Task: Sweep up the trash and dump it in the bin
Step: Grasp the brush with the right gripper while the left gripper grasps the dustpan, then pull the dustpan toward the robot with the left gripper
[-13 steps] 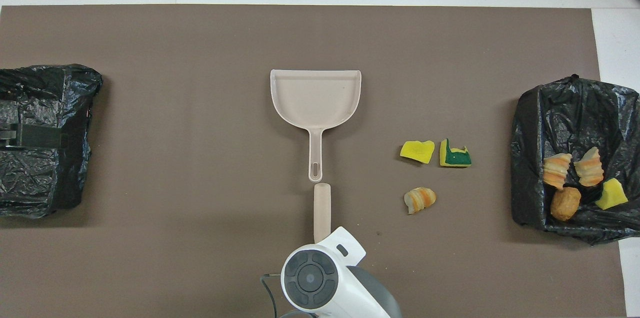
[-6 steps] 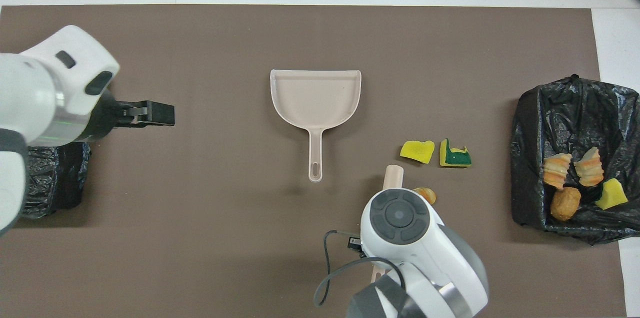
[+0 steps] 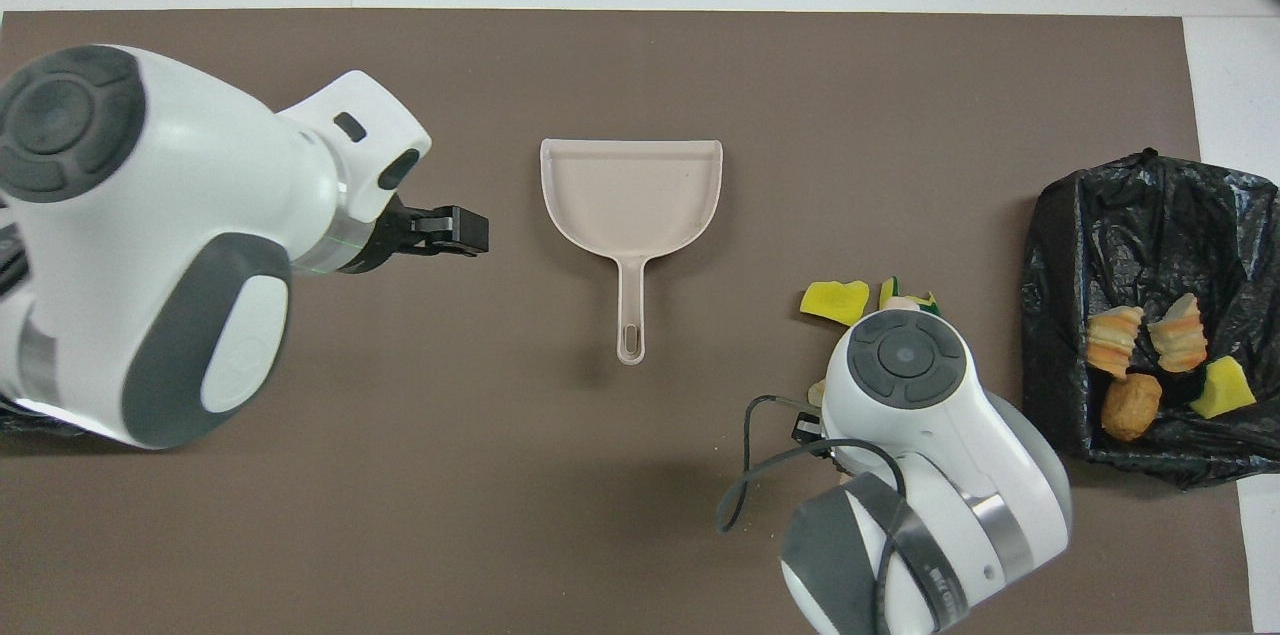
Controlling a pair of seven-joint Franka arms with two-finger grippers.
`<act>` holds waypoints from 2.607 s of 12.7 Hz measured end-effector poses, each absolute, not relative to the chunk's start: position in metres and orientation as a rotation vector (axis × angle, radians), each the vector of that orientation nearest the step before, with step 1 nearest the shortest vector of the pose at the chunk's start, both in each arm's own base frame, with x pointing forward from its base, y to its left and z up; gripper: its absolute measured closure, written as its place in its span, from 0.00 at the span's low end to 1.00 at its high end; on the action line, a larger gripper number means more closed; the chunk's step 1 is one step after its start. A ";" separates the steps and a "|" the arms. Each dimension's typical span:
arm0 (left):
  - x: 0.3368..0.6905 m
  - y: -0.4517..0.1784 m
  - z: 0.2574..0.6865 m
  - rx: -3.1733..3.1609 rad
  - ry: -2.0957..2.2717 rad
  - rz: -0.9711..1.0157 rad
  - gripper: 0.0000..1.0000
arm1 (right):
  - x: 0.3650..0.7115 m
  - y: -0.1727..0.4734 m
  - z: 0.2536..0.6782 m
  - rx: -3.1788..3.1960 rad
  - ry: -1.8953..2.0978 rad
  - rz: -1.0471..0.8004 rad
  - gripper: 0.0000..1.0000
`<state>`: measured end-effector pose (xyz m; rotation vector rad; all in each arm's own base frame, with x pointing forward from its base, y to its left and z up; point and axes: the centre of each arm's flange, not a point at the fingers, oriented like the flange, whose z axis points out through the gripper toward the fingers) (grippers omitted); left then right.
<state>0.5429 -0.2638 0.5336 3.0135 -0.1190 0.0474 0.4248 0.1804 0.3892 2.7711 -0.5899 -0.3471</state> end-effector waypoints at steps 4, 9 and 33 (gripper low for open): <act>0.551 -0.344 0.462 3.023 -0.025 -0.016 0.00 | 0.447 0.120 0.382 2.802 -0.508 -0.372 0.75; 0.550 -0.389 0.431 2.970 0.003 0.033 0.00 | 0.451 0.060 0.357 2.912 -0.218 -0.415 0.75; 0.523 -0.388 0.382 3.040 -0.370 -0.038 0.69 | 0.422 0.098 0.340 3.068 0.029 -0.433 0.75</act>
